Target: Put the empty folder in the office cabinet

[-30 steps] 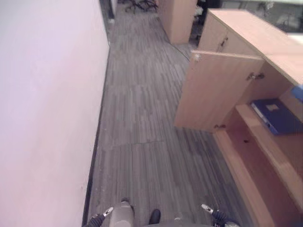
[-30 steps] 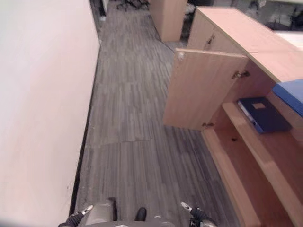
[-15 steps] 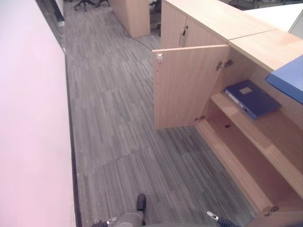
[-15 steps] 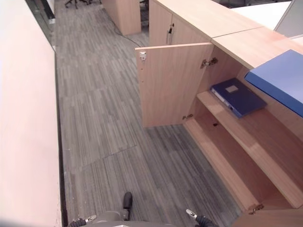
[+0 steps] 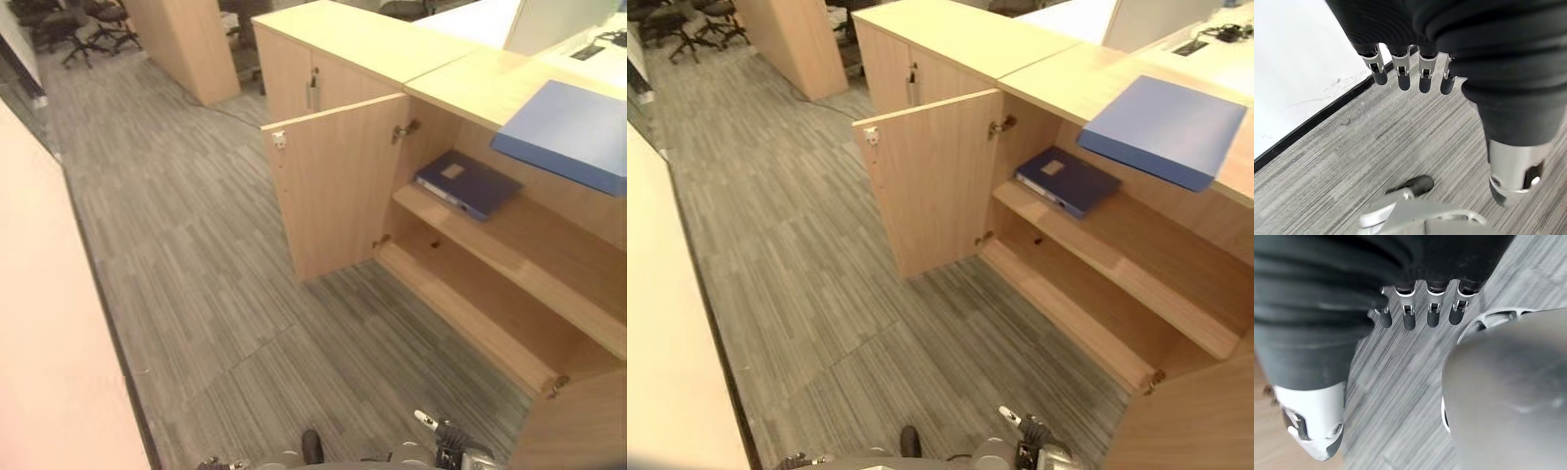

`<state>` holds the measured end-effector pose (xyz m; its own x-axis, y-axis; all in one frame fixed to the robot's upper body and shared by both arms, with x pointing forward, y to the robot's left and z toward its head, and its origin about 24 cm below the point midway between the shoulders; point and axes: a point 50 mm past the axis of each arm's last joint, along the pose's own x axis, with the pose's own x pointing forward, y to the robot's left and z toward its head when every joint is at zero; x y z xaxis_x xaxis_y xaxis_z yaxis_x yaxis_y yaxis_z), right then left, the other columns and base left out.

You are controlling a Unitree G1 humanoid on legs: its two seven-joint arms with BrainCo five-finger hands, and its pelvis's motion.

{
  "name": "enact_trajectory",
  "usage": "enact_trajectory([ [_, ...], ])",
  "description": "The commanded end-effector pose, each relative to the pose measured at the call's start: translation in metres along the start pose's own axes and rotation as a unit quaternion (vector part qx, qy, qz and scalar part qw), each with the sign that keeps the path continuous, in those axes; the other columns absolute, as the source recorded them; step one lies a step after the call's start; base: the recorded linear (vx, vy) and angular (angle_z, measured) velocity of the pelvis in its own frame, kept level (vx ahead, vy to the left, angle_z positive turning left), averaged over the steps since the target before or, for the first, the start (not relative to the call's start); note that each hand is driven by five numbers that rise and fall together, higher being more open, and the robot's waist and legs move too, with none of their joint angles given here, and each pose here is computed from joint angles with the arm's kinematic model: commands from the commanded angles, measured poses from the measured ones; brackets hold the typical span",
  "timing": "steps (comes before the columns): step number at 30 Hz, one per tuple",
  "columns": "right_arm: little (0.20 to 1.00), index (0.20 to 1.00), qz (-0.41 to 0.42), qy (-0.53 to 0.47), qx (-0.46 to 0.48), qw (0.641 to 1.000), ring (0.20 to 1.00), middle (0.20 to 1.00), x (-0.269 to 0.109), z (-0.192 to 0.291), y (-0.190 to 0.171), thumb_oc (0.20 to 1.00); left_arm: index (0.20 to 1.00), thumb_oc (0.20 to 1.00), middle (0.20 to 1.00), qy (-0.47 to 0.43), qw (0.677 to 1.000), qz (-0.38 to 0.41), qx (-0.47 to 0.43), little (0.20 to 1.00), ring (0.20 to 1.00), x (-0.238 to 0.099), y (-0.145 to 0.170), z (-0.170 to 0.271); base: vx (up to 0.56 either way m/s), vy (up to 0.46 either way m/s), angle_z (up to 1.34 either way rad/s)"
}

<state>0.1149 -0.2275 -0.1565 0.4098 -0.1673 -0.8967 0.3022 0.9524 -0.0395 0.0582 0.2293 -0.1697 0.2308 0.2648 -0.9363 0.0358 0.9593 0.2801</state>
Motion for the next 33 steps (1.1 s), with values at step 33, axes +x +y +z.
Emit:
enact_trajectory([
  [33, 1.0, 1.0, -0.07, 0.033, 0.006, 0.997, 1.0, 1.0, -0.006, -0.018, -0.037, 1.0, 1.0, 1.0, 1.0, -0.019, 0.999, -0.008, -0.024, 1.0, 1.0, -0.001, -0.01, 0.006, 0.16, 0.009, -0.55],
])
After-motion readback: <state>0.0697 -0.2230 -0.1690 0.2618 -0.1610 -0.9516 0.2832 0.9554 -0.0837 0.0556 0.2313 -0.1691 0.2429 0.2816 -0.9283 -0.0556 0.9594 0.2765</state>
